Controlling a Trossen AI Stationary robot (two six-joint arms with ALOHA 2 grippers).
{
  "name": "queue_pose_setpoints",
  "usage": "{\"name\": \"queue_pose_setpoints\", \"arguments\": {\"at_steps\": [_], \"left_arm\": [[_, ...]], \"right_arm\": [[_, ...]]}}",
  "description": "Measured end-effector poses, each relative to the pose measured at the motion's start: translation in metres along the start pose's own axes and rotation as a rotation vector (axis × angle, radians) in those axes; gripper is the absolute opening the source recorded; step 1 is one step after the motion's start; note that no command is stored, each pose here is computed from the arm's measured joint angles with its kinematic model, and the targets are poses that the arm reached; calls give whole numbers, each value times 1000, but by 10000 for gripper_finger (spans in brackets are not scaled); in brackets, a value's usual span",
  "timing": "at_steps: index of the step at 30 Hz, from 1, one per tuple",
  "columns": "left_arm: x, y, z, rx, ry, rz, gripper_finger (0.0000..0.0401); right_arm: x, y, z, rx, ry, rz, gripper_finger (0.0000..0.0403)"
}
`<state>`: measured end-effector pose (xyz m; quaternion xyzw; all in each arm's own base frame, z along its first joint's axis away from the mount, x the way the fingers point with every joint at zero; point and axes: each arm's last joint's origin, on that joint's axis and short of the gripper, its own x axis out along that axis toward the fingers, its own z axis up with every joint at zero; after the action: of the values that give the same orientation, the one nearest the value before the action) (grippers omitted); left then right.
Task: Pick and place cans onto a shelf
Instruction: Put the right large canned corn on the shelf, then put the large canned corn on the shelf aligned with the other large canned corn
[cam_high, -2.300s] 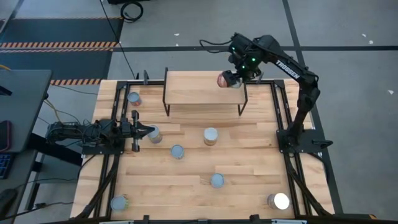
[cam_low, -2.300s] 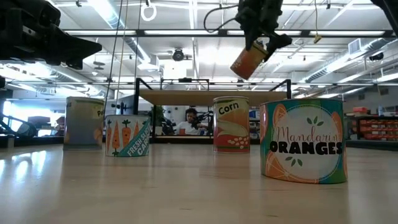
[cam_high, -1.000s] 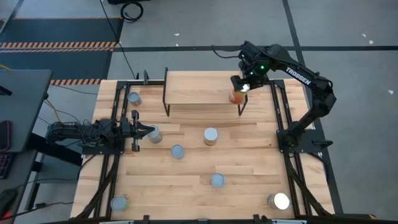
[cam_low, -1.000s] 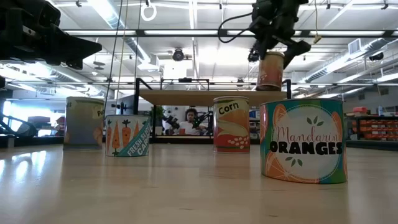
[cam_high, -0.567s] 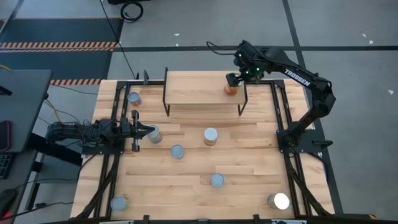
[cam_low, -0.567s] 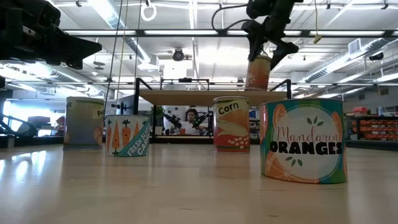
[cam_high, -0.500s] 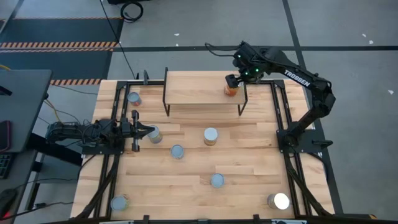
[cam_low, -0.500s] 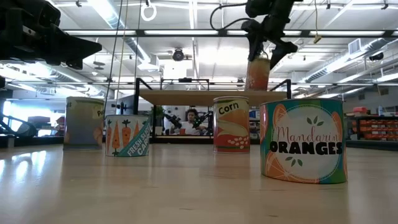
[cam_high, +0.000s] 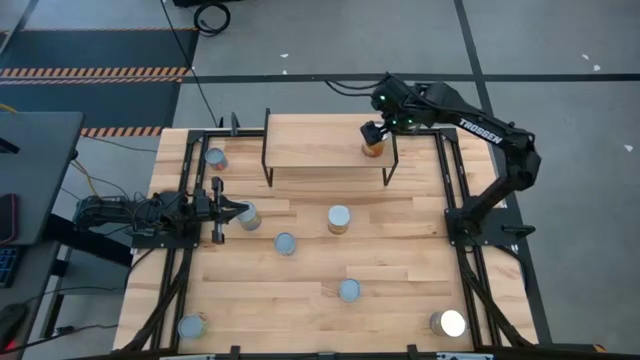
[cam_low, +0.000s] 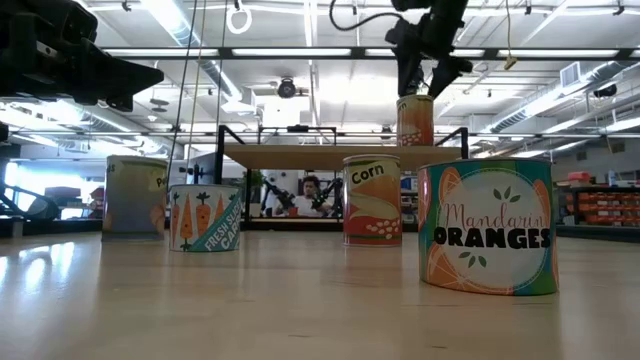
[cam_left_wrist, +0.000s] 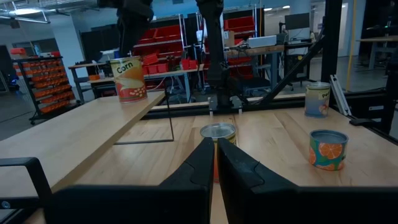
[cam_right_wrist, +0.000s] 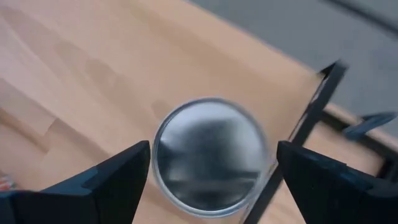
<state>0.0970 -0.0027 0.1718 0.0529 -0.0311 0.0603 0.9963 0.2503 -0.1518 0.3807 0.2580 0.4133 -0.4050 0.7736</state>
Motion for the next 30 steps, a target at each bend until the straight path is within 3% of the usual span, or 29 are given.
{"name": "queue_pose_setpoints", "arguments": {"at_steps": [6, 10, 15, 21, 26, 30], "left_arm": [[0, 0, 0, 0, 0, 0, 27], [0, 0, 0, 0, 0, 0, 27], [0, 0, 0, 0, 0, 0, 27], [0, 0, 0, 0, 0, 0, 27], [0, 0, 0, 0, 0, 0, 27], [0, 0, 0, 0, 0, 0, 27]], "right_arm": [[-35, 15, -14, -126, -143, -35, 359], [-61, 47, -38, -352, -206, 81, 358], [-66, 89, -76, -657, -124, 187, 357], [-42, 137, -104, -784, -22, 234, 349], [0, 168, -121, -990, 102, 222, 351], [41, 184, -127, -1051, 257, 292, 371]]}}
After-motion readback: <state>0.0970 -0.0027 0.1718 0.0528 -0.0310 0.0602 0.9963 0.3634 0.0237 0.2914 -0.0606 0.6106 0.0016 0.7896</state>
